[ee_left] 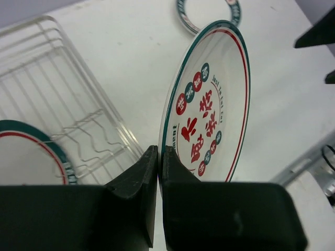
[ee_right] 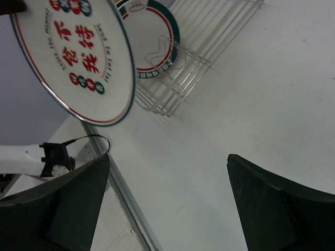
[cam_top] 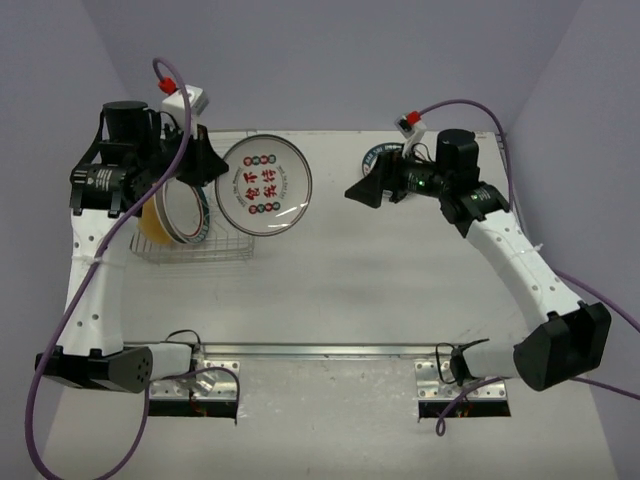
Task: Unload the plates from the dish rack
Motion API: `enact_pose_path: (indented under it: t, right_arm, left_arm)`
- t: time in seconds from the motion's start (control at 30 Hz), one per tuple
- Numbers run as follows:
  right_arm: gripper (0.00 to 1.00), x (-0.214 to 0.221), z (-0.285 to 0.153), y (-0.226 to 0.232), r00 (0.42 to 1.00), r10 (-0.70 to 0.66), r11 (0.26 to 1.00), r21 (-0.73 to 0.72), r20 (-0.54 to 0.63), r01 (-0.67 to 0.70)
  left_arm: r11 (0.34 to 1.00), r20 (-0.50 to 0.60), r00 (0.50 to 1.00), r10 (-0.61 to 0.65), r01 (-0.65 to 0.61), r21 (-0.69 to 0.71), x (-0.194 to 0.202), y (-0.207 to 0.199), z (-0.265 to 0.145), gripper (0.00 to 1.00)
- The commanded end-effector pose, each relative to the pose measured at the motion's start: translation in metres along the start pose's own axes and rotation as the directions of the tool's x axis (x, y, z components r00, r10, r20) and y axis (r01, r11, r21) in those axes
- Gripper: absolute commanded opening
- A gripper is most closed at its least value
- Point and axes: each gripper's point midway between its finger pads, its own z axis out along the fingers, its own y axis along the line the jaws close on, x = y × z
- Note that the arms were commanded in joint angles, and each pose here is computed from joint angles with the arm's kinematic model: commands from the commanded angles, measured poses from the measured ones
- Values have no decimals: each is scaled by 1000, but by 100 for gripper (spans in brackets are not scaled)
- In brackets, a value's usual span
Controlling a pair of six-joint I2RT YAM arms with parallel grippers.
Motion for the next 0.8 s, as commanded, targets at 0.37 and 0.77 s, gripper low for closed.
enact_pose_path:
  t: [0.37,0.77]
  right_arm:
    - [74,-9,75,53,994,-99,983,-157,-44,91]
    - [0,-1,74,33,997,-11,992,-124,-75,2]
  left_arm:
    - [938,-66,995,-79,97,333,25,-51,11,0]
    - [975,-59,995,-85,96,201,32,-27,20,100]
